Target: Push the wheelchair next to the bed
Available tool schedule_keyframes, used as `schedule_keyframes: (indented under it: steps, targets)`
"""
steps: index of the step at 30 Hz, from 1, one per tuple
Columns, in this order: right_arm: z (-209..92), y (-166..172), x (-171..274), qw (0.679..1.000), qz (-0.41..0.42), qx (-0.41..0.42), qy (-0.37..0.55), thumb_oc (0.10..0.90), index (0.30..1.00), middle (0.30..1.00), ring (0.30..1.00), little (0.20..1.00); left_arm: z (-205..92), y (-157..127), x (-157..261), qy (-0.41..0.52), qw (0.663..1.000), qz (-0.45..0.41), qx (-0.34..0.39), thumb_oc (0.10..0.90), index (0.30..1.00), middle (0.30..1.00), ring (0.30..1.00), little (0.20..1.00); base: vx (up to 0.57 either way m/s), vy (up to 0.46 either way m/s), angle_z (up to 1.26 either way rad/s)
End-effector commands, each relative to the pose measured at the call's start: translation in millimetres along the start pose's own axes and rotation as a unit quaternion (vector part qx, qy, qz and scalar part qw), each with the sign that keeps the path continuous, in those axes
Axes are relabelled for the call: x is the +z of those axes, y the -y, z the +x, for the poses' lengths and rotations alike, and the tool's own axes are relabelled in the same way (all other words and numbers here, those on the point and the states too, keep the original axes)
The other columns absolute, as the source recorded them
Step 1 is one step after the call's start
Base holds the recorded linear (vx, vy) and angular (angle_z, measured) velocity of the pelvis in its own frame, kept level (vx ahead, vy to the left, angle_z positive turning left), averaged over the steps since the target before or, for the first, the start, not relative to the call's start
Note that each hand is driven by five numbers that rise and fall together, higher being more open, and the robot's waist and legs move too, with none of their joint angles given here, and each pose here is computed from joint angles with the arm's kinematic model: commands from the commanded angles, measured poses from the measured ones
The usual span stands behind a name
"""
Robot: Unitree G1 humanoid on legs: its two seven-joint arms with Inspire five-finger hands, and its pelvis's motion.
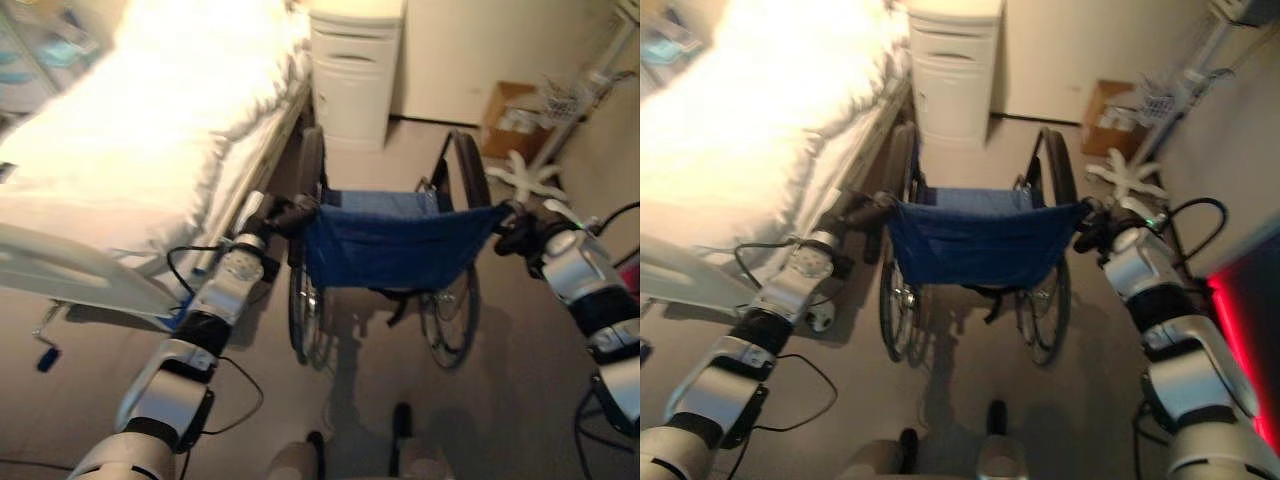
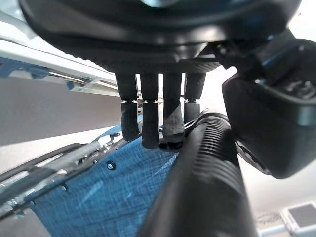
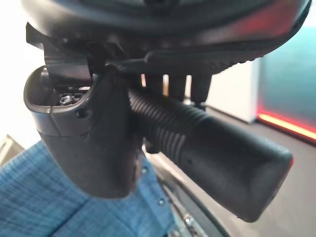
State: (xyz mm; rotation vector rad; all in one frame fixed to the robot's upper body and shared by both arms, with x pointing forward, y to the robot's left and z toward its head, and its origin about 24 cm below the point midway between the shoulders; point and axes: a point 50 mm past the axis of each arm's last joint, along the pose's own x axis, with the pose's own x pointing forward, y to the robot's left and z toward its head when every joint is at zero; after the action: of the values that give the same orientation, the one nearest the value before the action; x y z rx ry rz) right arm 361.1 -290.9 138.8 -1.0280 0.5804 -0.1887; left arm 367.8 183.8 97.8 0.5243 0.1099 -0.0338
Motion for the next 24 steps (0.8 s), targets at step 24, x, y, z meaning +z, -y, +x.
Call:
schedule_keyframes:
  steps: [24]
  targets:
    - [-20, -87, 99, 0.967, -0.073, 0.166, 0.177, 0.400, 0.300, 0.300, 0.300, 0.300, -11, -12, -48, -0.094, 0.993, 0.065, -0.016, 0.400, 0.300, 0.300, 0.300, 0.300, 0.32, -0.055, 0.06]
